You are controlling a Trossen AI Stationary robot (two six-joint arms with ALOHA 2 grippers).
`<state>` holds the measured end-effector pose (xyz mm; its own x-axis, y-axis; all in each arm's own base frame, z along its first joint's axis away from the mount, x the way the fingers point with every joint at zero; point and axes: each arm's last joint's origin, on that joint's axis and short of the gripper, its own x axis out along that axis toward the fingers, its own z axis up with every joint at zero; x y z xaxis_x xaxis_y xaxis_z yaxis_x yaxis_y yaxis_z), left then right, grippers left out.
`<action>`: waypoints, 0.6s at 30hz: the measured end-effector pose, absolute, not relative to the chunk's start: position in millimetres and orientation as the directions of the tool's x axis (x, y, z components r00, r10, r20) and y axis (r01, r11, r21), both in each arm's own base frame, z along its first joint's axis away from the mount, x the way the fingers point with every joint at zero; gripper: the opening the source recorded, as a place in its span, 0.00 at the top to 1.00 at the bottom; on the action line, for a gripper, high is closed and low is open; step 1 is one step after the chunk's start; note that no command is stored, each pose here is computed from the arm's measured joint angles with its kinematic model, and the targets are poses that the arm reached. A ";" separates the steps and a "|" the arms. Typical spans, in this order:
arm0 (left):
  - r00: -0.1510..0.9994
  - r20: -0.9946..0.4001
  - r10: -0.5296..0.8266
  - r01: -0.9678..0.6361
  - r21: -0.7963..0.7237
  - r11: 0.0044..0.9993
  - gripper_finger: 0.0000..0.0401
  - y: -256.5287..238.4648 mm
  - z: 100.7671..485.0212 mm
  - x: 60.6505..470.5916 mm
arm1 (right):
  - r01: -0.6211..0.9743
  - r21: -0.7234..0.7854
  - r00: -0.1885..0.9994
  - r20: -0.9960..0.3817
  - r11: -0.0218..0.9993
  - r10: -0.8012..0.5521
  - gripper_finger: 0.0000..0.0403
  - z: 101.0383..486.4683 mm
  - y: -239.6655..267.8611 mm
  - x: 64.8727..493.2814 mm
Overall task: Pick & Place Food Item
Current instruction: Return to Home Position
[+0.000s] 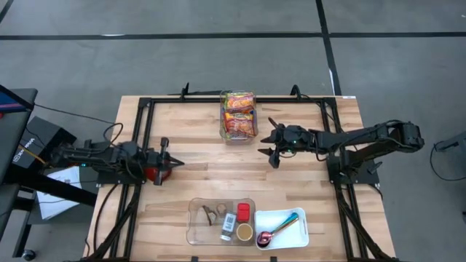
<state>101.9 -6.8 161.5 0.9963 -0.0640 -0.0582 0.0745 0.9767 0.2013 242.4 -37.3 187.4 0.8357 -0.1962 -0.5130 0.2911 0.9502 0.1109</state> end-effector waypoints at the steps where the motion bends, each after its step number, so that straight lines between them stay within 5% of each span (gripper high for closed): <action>1: 0.997 -0.043 -0.067 0.074 0.199 0.977 1.00 -7.0 163.1 100.9 | 0.286 0.114 0.840 -0.508 0.951 -0.192 0.50 187.9 -38.9 242.5; 18: 0.994 -0.073 -0.077 0.089 0.175 0.980 1.00 -7.8 160.7 104.2 | 0.126 0.041 0.897 -0.431 0.991 -0.096 0.50 197.1 -43.1 243.9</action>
